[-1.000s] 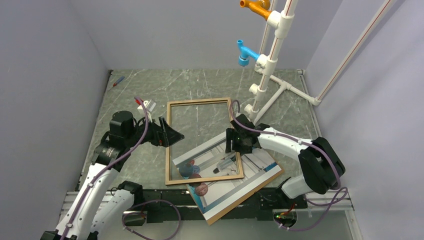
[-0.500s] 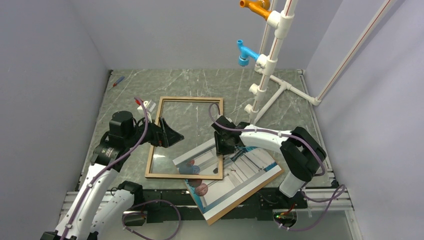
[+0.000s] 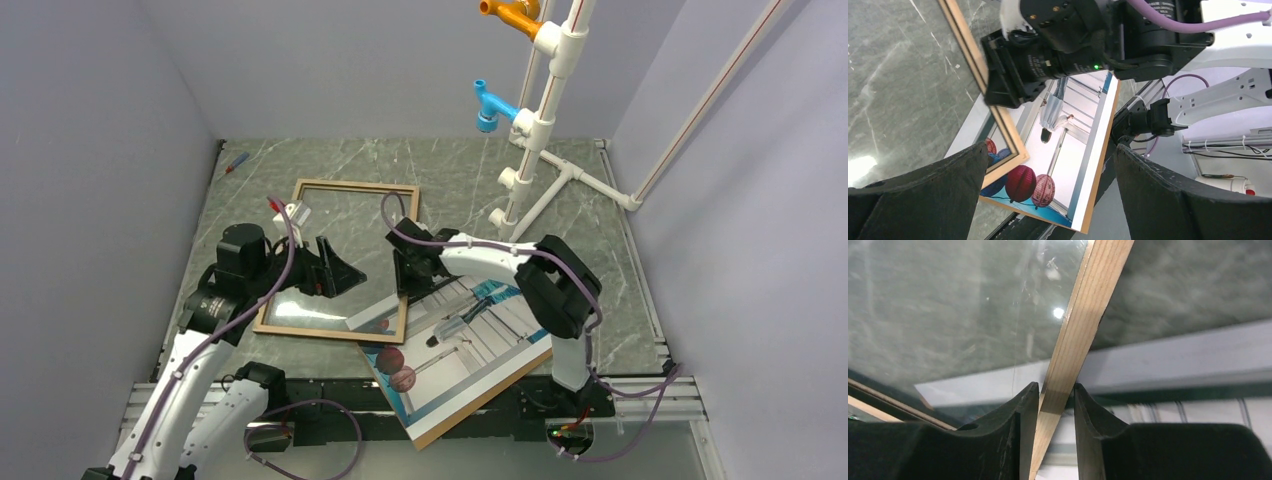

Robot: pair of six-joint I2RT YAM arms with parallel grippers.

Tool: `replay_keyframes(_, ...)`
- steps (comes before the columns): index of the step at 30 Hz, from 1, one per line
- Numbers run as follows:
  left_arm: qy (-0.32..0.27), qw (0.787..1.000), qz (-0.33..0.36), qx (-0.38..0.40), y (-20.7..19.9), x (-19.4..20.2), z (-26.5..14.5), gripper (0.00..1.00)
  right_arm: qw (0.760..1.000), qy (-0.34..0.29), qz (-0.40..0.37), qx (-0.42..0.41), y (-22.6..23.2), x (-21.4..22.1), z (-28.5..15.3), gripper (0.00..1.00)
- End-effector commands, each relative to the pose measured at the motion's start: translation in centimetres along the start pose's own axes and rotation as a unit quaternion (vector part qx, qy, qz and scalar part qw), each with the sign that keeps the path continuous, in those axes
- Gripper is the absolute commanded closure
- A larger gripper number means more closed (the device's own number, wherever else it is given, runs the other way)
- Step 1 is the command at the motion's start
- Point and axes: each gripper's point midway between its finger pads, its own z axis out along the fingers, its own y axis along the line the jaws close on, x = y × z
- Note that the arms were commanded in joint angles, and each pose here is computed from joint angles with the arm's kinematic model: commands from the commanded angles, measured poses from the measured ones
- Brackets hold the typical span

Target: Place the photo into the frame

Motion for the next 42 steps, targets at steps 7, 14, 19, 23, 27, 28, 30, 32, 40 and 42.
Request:
replay_keyframes(7, -0.025, 0.999, 0.039, 0.006, -1.8, -1.9, -1.4, 0.02, 0.999, -0.023, -0.029, -0.029, 5.5, -4.2, 2.1, 0.66)
replay_keyframes(14, -0.028, 0.998, 0.049, -0.005, -1.9, -2.0, -2.1, 0.01, 0.996, -0.024, -0.047, -0.072, 8.8, -5.7, 2.8, 0.64)
replay_keyframes(19, -0.027, 0.999, 0.047, -0.005, -1.7, -1.7, -2.0, 0.01, 0.993, -0.031, -0.049, -0.103, 10.3, -6.1, 2.1, 0.48)
replay_keyframes(23, -0.022, 0.999, 0.046, -0.008, -1.5, -1.5, -1.9, 0.01, 0.992, -0.048, -0.047, -0.111, 10.3, -6.4, 0.2, 0.30)
replay_keyframes(27, -0.017, 0.999, 0.041, -0.008, -1.2, -1.3, -1.6, 0.01, 0.990, -0.071, -0.042, -0.111, 9.5, -6.6, -2.4, 0.20)
replay_keyframes(28, -0.014, 0.999, 0.039, -0.007, -1.1, -1.2, -1.4, 0.01, 0.990, -0.074, -0.038, -0.112, 9.1, -6.5, -3.0, 0.18)
replay_keyframes(30, -0.007, 0.999, 0.032, -0.007, -0.8, -0.9, -1.0, 0.02, 0.990, -0.078, -0.030, -0.110, 8.1, -6.1, -4.0, 0.16)
replay_keyframes(32, -0.001, 1.000, 0.024, -0.007, -0.4, -0.5, -0.6, 0.02, 0.991, -0.081, -0.020, -0.108, 6.9, -5.4, -5.1, 0.14)
replay_keyframes(40, 0.054, 0.998, -0.031, -0.028, 1.8, 1.8, 2.4, 0.01, 0.992, -0.075, 0.029, -0.100, 0.9, -1.0, -8.9, 0.11)
replay_keyframes(42, 0.074, 0.996, -0.034, -0.030, 1.9, 2.5, 3.4, 0.01, 0.992, -0.070, 0.046, -0.097, -0.8, 0.2, -9.7, 0.11)
